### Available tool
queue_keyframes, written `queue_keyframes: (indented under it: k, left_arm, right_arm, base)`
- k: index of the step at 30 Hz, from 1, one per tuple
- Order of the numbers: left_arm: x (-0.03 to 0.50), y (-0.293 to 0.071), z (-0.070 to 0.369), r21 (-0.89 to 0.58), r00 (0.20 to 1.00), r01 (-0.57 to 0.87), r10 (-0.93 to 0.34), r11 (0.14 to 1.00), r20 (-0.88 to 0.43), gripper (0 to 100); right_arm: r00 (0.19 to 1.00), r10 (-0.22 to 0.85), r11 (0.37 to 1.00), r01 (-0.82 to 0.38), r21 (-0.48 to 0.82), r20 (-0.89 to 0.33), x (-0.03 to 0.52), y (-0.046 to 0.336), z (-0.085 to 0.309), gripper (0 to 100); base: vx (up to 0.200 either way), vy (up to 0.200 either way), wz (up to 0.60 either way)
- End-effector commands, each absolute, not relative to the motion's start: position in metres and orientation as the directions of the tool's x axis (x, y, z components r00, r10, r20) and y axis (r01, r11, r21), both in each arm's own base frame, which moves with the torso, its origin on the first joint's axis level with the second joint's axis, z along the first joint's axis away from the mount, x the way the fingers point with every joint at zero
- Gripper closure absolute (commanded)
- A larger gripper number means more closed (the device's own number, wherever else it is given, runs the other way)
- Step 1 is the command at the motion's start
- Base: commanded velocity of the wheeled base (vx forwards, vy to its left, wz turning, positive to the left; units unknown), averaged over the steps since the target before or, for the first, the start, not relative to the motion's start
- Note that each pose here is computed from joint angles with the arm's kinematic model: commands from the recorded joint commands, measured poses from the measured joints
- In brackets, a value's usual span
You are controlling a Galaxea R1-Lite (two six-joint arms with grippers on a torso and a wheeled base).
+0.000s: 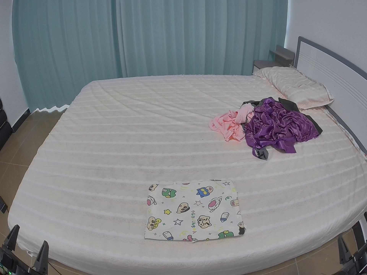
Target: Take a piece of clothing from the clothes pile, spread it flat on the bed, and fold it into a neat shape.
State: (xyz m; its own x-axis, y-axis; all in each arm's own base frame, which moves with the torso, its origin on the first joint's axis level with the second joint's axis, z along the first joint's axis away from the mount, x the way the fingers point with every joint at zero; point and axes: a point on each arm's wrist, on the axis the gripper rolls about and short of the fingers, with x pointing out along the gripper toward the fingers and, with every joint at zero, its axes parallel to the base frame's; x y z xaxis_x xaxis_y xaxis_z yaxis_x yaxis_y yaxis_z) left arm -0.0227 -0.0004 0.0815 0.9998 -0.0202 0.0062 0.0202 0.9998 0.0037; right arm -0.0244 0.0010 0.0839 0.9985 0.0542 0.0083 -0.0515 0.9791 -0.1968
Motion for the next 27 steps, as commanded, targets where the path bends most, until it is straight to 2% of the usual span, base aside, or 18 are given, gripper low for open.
queue_keyframes:
  k: [1, 2, 4, 5, 6, 7, 8, 13, 15, 16, 19, 24, 27]
  left_arm:
    - [-0.0228, -0.0007, 0.0747, 0.001, 0.999, 0.044, -0.044, 0.999, -0.008, 0]
    - [-0.0228, -0.0006, 0.0747, -0.005, 0.999, 0.04, -0.04, 0.999, -0.008, 0]
    - [-0.0228, -0.0005, 0.0747, -0.011, 0.999, 0.035, -0.035, 0.999, -0.008, 0]
    - [-0.0228, -0.0005, 0.0747, -0.011, 0.999, 0.035, -0.035, 0.999, -0.008, 0]
    - [-0.0228, -0.0004, 0.075, -0.011, 1.0, 0.029, -0.029, 1.0, -0.005, 0]
    - [-0.0228, -0.0003, 0.075, -0.008, 1.0, 0.026, -0.026, 1.0, -0.005, 0]
    - [-0.0228, -0.0003, 0.0752, -0.008, 1.0, 0.026, -0.026, 1.0, -0.003, 0]
    - [-0.0228, -0.0002, 0.0753, -0.012, 1.0, 0.023, -0.023, 1.0, -0.002, 0]
    - [-0.0228, -0.0002, 0.0753, -0.009, 1.0, 0.023, -0.023, 1.0, -0.002, 0]
    - [-0.0228, -0.0002, 0.0752, -0.009, 1.0, 0.023, -0.023, 1.0, -0.003, 0]
    - [-0.0228, -0.0002, 0.0752, -0.005, 1.0, 0.023, -0.023, 1.0, -0.003, 0]
    - [-0.0228, -0.0002, 0.0752, -0.005, 1.0, 0.023, -0.023, 1.0, -0.003, 0]
    - [-0.0228, -0.0002, 0.0752, -0.005, 1.0, 0.023, -0.023, 1.0, -0.003, 0]
  right_arm:
    - [0.992, 0.124, 0.963, -0.114, -0.246, 0.026, -0.0255, 0.0026, 0.0837, 0]
    - [0.993, 0.113, 0.97, -0.106, -0.218, 0.021, -0.0255, 0.0023, 0.0833, 0]
    - [0.999, 0.051, 0.995, -0.049, -0.083, 0.015, -0.0256, 0.0009, 0.0832, 0]
    - [0.999, 0.051, 0.995, -0.049, -0.083, 0.015, -0.0256, 0.0009, 0.0832, 0]
    - [0.999, -0.038, 0.999, 0.038, 0.019, 0.011, -0.0256, -0.0011, 0.0827, 0]
    - [0.997, -0.072, 0.997, 0.071, 0.039, 0.014, -0.0256, -0.0018, 0.083, 0]
    - [0.997, -0.081, 0.996, 0.08, 0.044, 0.015, -0.0257, -0.002, 0.0832, 0]
    - [0.961, -0.271, 0.962, 0.272, -0.012, 0.05, -0.0248, -0.0063, 0.0832, 0]
    - [0.955, -0.29, 0.956, 0.292, -0.028, 0.053, -0.025, -0.0067, 0.0835, 0]
    - [0.956, -0.289, 0.956, 0.291, -0.028, 0.053, -0.025, -0.0067, 0.0835, 0]
    - [0.988, -0.135, 0.99, 0.137, -0.035, 0.07, -0.0238, -0.0032, 0.084, 0]
    - [0.995, -0.078, 0.997, 0.079, -0.018, 0.06, -0.024, -0.002, 0.0837, 0]
    - [0.997, 0.072, 0.997, -0.072, -0.004, 0.031, -0.0246, 0.0014, 0.0824, 0]
  base:
    - [0.0, 0.0, 0.0]
    - [0.0, 0.0, 0.0]
    - [0.0, 0.0, 0.0]
    - [0.0, 0.0, 0.0]
    - [0.0, 0.0, 0.0]
    - [0.0, 0.0, 0.0]
    - [0.0, 0.0, 0.0]
    - [0.0, 0.0, 0.0]
    - [0.0, 0.0, 0.0]
    - [0.0, 0.0, 0.0]
    - [0.0, 0.0, 0.0]
    - [0.0, 0.0, 0.0]
    - [0.0, 0.0, 0.0]
